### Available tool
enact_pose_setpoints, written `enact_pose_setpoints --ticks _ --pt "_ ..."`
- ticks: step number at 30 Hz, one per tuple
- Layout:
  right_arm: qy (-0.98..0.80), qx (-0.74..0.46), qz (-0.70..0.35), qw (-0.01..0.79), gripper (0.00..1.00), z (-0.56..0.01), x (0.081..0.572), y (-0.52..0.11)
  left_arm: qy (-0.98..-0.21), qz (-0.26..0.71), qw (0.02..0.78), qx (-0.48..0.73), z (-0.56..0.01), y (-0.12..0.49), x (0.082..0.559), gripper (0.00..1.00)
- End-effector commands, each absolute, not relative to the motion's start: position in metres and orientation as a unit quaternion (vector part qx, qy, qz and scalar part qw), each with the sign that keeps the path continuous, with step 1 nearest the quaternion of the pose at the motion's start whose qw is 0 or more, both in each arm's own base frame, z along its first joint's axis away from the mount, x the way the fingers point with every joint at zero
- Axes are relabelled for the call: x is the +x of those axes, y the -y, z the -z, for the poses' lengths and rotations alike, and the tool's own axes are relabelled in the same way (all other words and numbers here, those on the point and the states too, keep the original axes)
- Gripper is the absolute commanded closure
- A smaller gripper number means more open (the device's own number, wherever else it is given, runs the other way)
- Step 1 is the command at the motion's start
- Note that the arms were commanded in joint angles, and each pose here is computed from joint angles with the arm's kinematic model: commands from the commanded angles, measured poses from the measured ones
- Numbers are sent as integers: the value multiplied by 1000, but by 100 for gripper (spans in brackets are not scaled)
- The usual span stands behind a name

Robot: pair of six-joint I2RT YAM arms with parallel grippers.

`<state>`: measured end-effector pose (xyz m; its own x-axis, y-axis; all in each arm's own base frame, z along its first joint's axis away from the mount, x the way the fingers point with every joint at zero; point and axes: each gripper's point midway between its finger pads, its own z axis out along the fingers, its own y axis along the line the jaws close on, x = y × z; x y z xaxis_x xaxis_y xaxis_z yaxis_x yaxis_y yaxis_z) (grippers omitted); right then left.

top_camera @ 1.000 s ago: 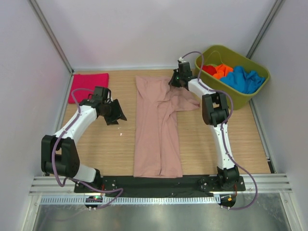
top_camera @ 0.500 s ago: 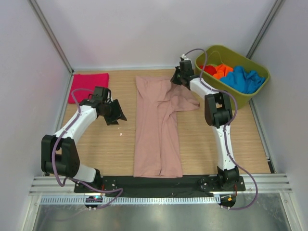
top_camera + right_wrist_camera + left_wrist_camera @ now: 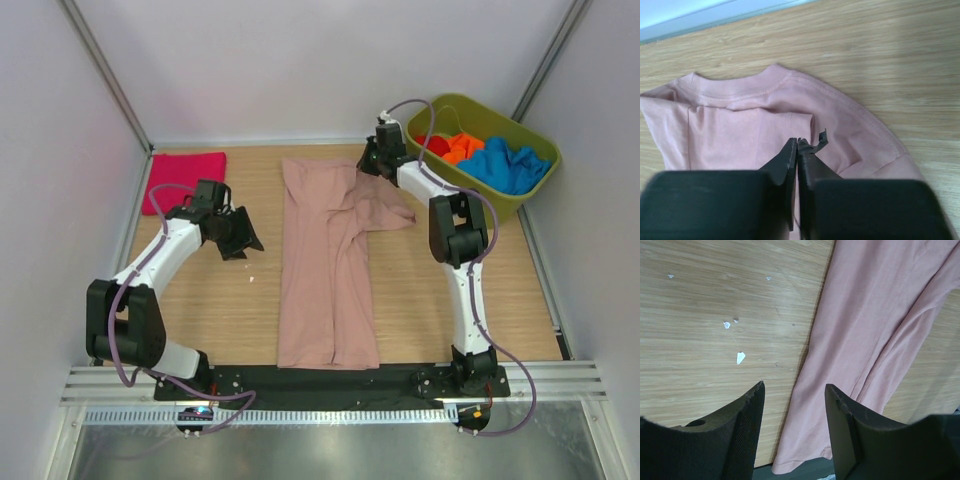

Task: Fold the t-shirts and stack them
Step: Fold the tshirt

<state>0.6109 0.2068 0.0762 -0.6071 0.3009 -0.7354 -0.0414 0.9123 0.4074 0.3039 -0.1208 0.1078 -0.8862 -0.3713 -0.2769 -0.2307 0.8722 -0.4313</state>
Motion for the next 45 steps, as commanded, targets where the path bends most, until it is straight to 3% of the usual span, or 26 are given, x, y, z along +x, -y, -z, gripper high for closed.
enact_pose_setpoints --ticks 1,6,12,31,35,36,39,45 --pt "-857 43 -230 459 84 -121 623 -222 -946 215 196 -147 -118 126 314 47" --pt "-862 51 -236 446 71 -97 625 -225 -946 212 196 -147 -117 124 314 47" --pt "-868 46 -225 440 64 -81 626 -223 -946 215 194 -146 -117 126 315 47" --pt "-877 43 -233 418 62 -51 630 -230 -946 217 191 -145 -116 127 316 47" --pt "-874 43 -234 423 73 -54 632 -230 -946 217 190 -146 -116 126 316 47" --pt "-873 43 -234 425 84 -55 633 -231 -946 217 190 -148 -116 126 317 47" --pt "-868 40 -235 435 99 -68 634 -230 -946 218 189 -147 -116 126 316 47" --pt "-847 47 -230 476 99 -119 635 -223 -945 220 189 -148 -116 126 316 47"
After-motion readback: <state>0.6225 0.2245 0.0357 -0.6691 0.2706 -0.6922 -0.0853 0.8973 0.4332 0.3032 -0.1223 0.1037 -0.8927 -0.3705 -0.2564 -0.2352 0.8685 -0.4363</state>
